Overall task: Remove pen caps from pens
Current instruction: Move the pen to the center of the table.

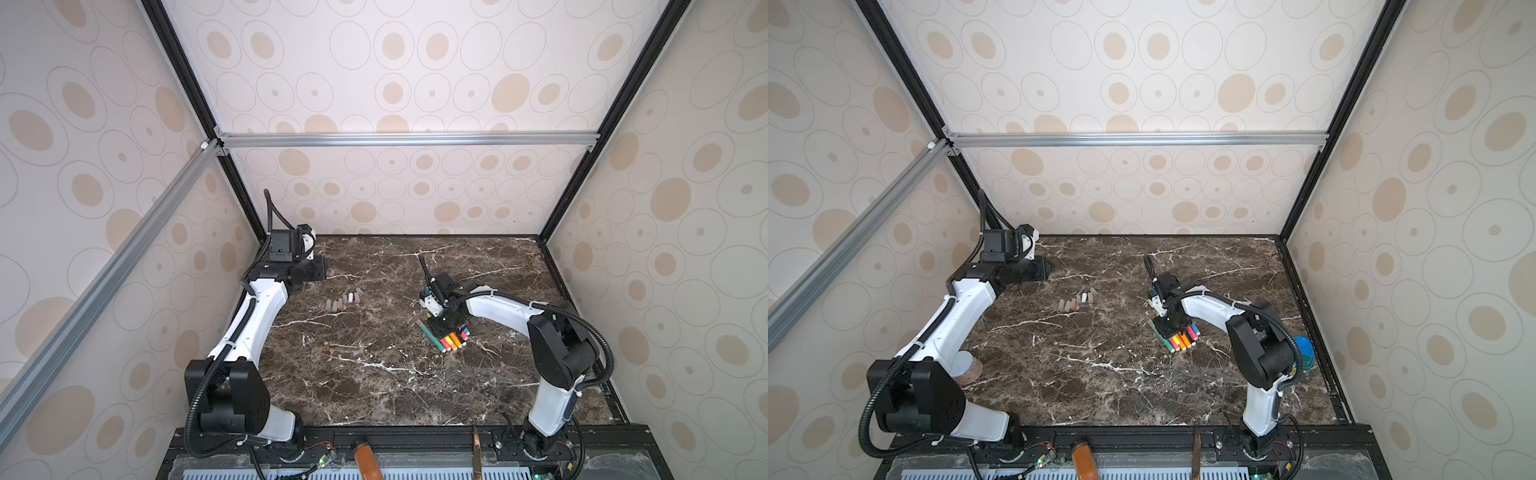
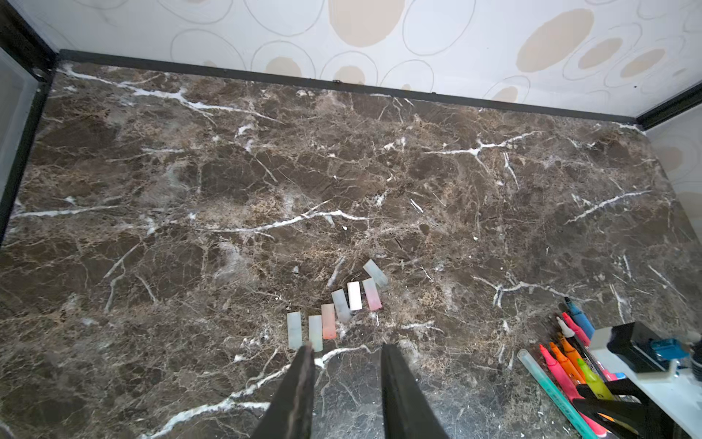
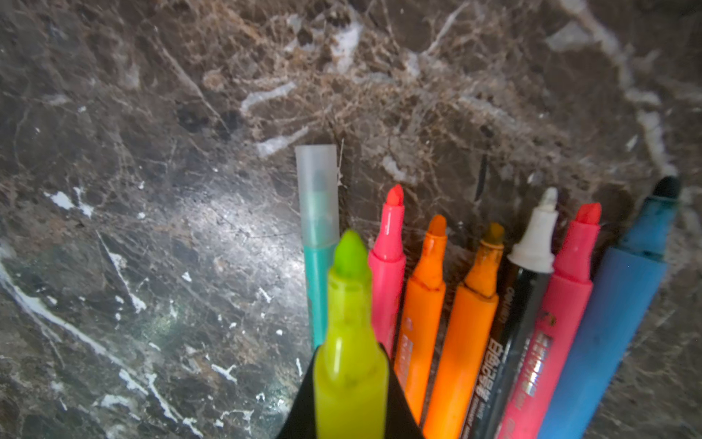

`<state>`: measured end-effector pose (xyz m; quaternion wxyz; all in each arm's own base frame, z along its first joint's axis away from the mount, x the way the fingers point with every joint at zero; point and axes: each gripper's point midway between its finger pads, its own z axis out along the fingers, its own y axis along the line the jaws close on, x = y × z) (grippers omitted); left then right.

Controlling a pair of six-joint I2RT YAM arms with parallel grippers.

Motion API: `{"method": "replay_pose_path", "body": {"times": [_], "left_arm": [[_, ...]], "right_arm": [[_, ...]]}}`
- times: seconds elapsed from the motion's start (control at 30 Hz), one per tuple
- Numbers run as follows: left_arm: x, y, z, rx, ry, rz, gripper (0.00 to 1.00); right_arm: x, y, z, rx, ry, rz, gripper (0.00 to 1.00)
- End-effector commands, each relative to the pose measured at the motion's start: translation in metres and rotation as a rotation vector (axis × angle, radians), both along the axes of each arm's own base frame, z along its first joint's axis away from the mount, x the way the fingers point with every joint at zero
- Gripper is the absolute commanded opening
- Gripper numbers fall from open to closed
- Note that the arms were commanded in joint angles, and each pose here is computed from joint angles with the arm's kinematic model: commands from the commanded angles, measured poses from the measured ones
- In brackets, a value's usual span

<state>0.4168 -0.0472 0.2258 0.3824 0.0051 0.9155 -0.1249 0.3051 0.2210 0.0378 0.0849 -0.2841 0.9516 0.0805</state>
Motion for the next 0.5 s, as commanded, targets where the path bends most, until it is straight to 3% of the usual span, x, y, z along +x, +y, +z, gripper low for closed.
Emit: {"method": "replay_pose_path", "body": {"times": [0.0, 0.47], "left_arm": [[0.005, -0.002, 0.000, -0.026, -0.016, -0.015, 0.30], [0.007, -0.005, -0.005, -0.032, -0.011, -0.026, 0.30]], "right_arm": [[0.001, 0.004, -0.001, -0.010, 0.012, 0.016, 0.00], [-0.002, 0.005, -0.016, -0.037, 0.045, 0.017, 0.00]]}}
